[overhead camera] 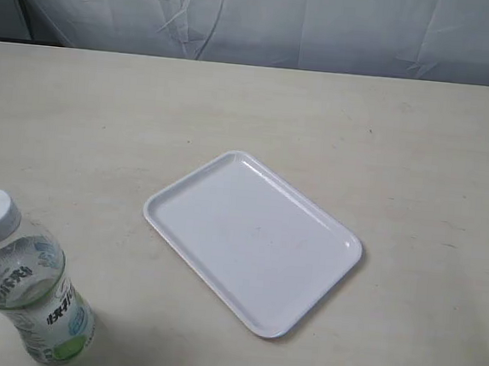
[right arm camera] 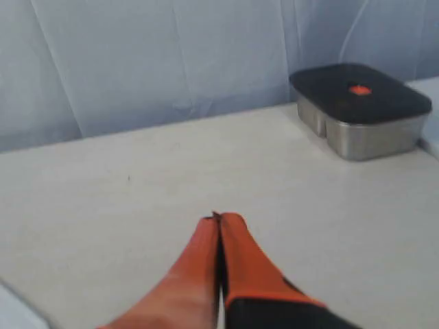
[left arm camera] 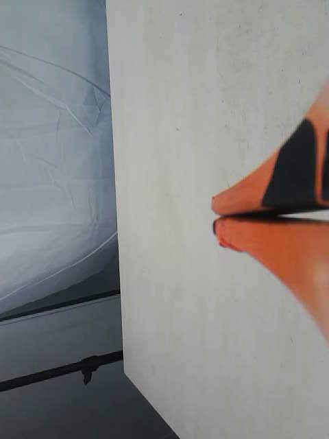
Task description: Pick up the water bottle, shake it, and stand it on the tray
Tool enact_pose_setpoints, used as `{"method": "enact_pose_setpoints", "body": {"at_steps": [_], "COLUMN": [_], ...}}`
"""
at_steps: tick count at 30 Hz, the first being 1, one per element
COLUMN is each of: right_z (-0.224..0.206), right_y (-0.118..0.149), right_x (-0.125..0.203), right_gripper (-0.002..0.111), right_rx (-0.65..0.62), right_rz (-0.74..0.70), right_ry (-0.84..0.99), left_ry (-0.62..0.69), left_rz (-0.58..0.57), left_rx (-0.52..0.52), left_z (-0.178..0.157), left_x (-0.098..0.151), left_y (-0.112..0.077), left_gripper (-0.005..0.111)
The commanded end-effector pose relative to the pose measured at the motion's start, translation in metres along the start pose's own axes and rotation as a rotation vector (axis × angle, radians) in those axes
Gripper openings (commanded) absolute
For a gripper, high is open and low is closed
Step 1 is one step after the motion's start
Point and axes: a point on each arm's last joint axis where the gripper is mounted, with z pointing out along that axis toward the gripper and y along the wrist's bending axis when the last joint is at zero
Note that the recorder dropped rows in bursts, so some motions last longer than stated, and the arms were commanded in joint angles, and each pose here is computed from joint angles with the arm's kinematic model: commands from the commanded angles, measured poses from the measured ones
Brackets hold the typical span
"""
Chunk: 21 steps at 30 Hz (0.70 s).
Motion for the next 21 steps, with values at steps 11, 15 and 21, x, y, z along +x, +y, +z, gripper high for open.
{"method": "enact_pose_setpoints", "body": {"at_steps": [11,15,21], "right_z": [-0.004,-0.004,-0.006], "right_y": [0.0,0.0,-0.001], "right_x": [-0.026,-0.026,-0.03], "right_gripper": [0.0,0.0,0.0], "right_rx": [0.004,0.031,0.008], "right_rz": [0.018,-0.196,0.023], "right_ry": [-0.292,-0.29,-0.346], "left_ry": [-0.007,-0.007,-0.007], "left_rz": [-0.006,-0.006,-0.006], "left_rx": [-0.002,-0.002,-0.002], "left_z": [0.0,0.0,0.0], "left_x": [0.0,0.0,0.0], "left_y": [0.0,0.0,0.0], "left_gripper": [0.0,0.0,0.0]}}
